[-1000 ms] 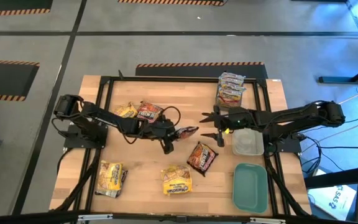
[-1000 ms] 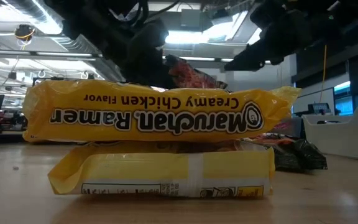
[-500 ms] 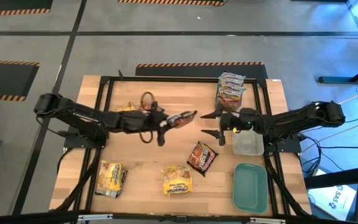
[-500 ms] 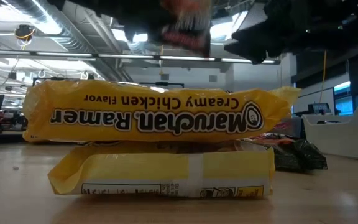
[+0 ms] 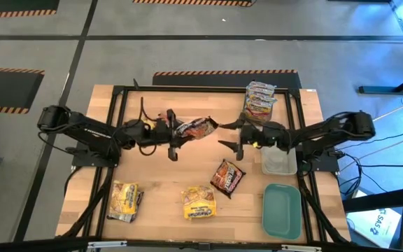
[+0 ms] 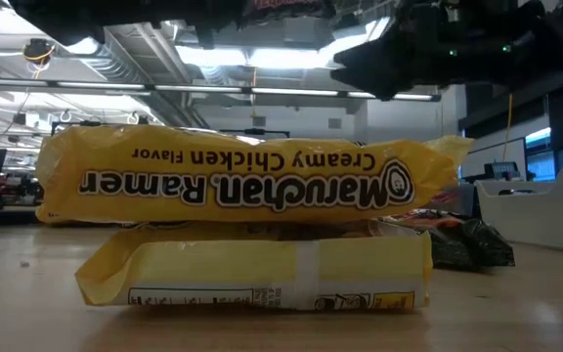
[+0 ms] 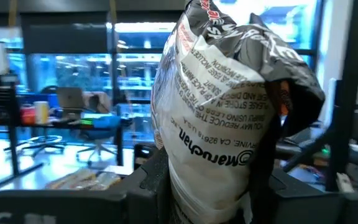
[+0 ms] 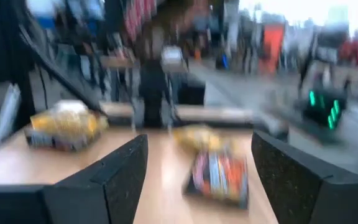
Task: Sort Maruchan noodles
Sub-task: Put the black noodle pack into the gray bin
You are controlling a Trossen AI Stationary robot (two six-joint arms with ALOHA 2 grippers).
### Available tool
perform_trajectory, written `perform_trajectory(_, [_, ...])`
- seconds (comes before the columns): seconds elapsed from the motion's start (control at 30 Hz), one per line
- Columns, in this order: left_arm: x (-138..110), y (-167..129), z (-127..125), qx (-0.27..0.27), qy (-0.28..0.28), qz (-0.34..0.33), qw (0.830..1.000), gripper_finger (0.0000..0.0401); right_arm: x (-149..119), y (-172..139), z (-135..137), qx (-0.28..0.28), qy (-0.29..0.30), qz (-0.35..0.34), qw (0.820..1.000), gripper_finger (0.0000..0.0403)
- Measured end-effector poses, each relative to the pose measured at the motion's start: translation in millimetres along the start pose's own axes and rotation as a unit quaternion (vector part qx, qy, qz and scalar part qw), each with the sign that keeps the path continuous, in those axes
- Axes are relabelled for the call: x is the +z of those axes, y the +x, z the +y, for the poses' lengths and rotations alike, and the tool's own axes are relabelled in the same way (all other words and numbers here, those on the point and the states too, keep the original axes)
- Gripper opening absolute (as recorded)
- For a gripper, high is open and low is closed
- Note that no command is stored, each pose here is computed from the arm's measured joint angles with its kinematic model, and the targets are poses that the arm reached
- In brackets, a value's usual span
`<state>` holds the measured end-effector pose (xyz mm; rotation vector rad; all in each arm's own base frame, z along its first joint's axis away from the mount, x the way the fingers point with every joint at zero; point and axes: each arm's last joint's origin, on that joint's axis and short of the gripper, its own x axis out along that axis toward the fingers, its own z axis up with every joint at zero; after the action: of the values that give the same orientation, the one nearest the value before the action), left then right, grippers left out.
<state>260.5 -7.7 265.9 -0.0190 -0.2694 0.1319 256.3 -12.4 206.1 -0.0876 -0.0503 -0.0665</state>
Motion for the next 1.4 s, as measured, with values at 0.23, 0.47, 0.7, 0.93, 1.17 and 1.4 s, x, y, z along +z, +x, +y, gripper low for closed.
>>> perform_trajectory(0.23, [5, 0, 0, -0.027, 0.016, -0.031, 0.999, 0.0119, -2, 20, -6, 0.061, -0.013, -0.149, 0.987, 0.027])
perform_trajectory(0.47, [10, 1, 7, -0.032, 0.025, -0.06, 0.997, 0.0119, 12, 58, -11, 0.092, -0.004, -0.205, 0.975, 0.027])
perform_trajectory(0.7, [12, 1, 9, -0.036, 0.026, -0.071, 0.996, 0.0119, 36, 79, -17, 0.098, -0.015, -0.245, 0.964, 0.027])
perform_trajectory(0.93, [14, 1, 13, -0.026, 0.043, -0.081, 0.995, 0.0119, 51, 90, -17, 0.13, -0.026, -0.259, 0.957, 0.027])
perform_trajectory(1.17, [18, 1, 18, -0.019, 0.046, -0.104, 0.993, 0.0119, 66, 100, -19, 0.131, -0.031, -0.265, 0.955, 0.0248])
perform_trajectory(1.4, [18, 1, 16, -0.04, 0.051, -0.102, 0.993, 0.0119, 68, 109, -20, 0.131, -0.038, -0.235, 0.962, 0.0181])
